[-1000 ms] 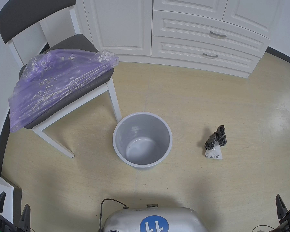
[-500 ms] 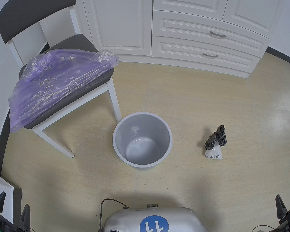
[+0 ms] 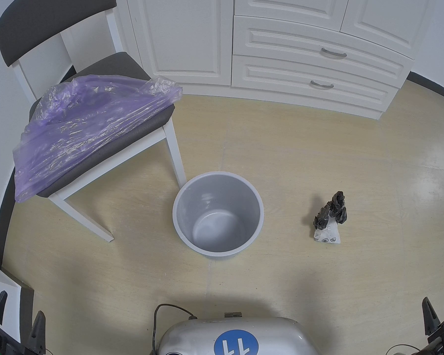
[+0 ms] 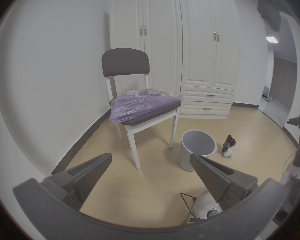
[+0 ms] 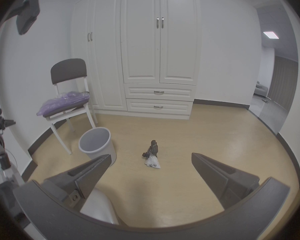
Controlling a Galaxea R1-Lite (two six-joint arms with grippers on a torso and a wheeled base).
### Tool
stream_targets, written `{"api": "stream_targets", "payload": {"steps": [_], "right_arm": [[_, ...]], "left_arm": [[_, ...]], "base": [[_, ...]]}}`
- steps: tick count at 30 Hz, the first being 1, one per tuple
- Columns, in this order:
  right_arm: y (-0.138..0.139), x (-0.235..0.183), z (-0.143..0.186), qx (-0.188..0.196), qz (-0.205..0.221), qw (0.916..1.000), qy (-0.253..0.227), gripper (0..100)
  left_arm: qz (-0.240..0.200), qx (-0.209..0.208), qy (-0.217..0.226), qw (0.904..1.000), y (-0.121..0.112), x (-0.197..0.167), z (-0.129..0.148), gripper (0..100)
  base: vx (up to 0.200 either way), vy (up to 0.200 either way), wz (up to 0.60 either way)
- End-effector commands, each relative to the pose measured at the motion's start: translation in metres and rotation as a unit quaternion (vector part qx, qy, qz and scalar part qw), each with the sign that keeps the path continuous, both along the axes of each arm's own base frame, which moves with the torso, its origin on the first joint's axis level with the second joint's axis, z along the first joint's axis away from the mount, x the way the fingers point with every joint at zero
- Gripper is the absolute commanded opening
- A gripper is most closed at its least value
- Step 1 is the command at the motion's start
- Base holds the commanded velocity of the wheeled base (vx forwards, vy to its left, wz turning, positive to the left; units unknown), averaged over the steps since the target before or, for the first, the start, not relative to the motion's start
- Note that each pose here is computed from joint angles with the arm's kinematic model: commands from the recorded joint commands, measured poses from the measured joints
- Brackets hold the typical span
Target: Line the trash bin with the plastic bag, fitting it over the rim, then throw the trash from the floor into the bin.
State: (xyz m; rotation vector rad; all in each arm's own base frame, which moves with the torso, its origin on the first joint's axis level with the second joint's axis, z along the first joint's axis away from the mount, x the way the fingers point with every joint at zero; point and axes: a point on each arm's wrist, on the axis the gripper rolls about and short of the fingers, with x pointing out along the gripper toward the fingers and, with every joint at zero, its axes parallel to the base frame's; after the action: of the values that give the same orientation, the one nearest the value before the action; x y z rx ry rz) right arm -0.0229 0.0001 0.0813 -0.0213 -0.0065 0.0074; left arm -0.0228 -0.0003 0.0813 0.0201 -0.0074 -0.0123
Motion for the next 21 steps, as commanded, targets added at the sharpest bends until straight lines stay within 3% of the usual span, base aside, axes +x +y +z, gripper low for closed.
{"api": "stream_targets", "payload": {"steps": [1, 2, 4, 6, 7, 8, 9, 11, 14, 16, 17, 21], "right_arm": [[0.0, -0.003, 0.008, 0.048, 0.0, 0.9981, -0.039, 100], [0.0, -0.006, 0.019, 0.073, 0.007, 0.9954, -0.063, 100], [0.0, -0.02, 0.052, 0.141, 0.023, 0.9827, -0.118, 100], [0.0, -0.021, 0.06, 0.132, 0.027, 0.9845, -0.112, 100], [0.0, -0.02, 0.068, 0.08, 0.035, 0.9913, -0.099, 100], [0.0, -0.019, 0.07, 0.06, 0.045, 0.9927, -0.095, 100], [0.0, -0.017, 0.075, 0.039, 0.066, 0.9932, -0.088, 100], [0.0, -0.006, 0.087, 0.036, 0.094, 0.9929, -0.064, 100], [0.002, 0.021, 0.115, 0.039, 0.104, 0.9931, -0.039, 100], [0.003, 0.027, 0.121, 0.039, 0.103, 0.9932, -0.037, 100], [0.005, 0.054, 0.142, 0.051, 0.097, 0.9934, -0.036, 100], [0.007, 0.085, 0.161, 0.069, 0.086, 0.993, -0.041, 100]], "left_arm": [[0.016, -0.031, -0.011, 0.9993, 0.001, 0.0, -0.002, 100], [0.017, -0.043, -0.026, 0.9986, 0.001, -0.001, 0.003, 100], [-0.008, -0.077, -0.115, 0.9903, 0.0, -0.012, 0.039, 100], [-0.033, -0.072, -0.131, 0.9882, -0.001, -0.016, 0.053, 100], [-0.075, -0.039, -0.129, 0.9881, -0.001, -0.017, 0.072, 100], [-0.082, -0.024, -0.127, 0.9882, -0.001, -0.017, 0.079, 100], [-0.083, -0.009, -0.113, 0.9901, -0.001, -0.013, 0.088, 100], [-0.077, 0.001, -0.062, 0.9951, -0.001, 0.002, 0.099, 100], [-0.036, 0.022, -0.008, 0.9991, -0.001, 0.026, 0.12, 100], [-0.026, 0.03, 0.005, 0.9992, -0.001, 0.033, 0.123, 100], [0.023, 0.063, 0.049, 0.9965, 0.001, 0.059, 0.134, 100], [0.07, 0.099, 0.099, 0.9877, 0.003, 0.085, 0.138, 100]], "base": [[0.0, 0.0, 0.0], [0.0, 0.0, 0.0], [0.0, 0.0, 0.0], [0.0, 0.0, 0.0], [0.0, 0.0, 0.0], [0.0, 0.0, 0.0], [0.0, 0.0, 0.0], [0.0, 0.0, 0.0], [0.0, 0.0, 0.0], [0.0, 0.0, 0.0], [0.0, 0.0, 0.0], [0.0, 0.0, 0.0]]}}
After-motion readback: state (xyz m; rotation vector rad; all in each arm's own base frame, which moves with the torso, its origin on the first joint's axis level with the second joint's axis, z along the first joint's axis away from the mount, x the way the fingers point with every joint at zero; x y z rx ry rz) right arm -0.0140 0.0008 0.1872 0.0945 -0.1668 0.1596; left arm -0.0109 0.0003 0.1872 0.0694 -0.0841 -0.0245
